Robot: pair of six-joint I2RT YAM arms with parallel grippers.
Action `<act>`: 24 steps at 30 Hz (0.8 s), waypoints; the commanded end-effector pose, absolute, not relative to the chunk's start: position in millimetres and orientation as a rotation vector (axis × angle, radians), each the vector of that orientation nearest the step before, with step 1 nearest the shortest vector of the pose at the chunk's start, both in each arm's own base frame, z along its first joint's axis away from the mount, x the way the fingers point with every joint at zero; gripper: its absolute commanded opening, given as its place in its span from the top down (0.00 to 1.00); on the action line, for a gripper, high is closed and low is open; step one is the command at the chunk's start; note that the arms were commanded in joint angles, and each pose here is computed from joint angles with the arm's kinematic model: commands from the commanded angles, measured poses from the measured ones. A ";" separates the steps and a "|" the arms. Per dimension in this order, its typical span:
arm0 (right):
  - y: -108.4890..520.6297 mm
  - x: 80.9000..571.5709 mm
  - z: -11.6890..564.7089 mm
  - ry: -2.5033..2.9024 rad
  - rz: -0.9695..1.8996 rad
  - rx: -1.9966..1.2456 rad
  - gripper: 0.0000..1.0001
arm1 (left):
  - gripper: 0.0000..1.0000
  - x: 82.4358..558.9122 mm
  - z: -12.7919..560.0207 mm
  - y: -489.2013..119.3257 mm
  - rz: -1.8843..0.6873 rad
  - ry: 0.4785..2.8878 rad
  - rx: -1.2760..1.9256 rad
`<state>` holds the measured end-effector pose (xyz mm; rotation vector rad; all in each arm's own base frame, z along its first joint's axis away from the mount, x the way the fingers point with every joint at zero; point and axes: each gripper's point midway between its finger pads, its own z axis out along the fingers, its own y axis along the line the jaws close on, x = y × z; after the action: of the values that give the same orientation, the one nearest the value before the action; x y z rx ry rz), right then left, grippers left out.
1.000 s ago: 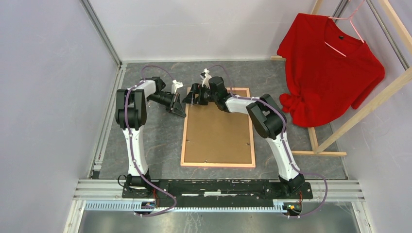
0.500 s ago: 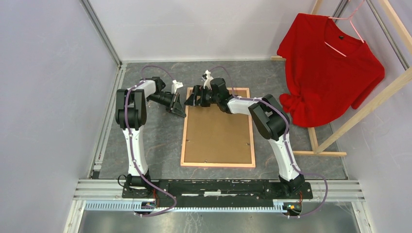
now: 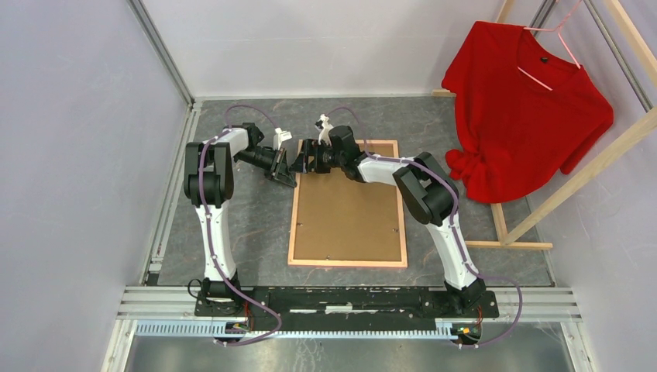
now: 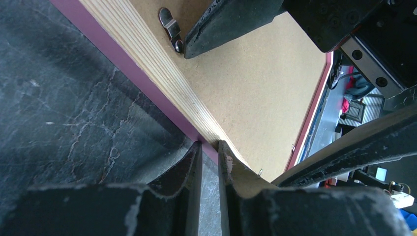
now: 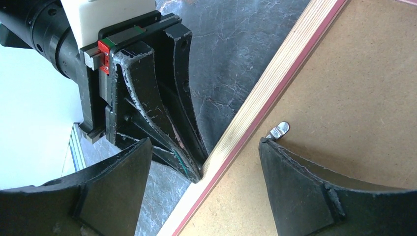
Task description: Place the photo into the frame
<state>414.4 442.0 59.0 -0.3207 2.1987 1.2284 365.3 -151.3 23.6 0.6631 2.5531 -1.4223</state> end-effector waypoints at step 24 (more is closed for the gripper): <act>430.7 424.2 42.1 2.219 1.216 -0.280 0.14 | 0.77 354.3 6.0 -143.3 -1.329 2.589 0.781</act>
<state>422.6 429.0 57.6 -0.2947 2.1870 1.2188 363.6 -151.1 23.1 0.6601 2.5552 -1.4262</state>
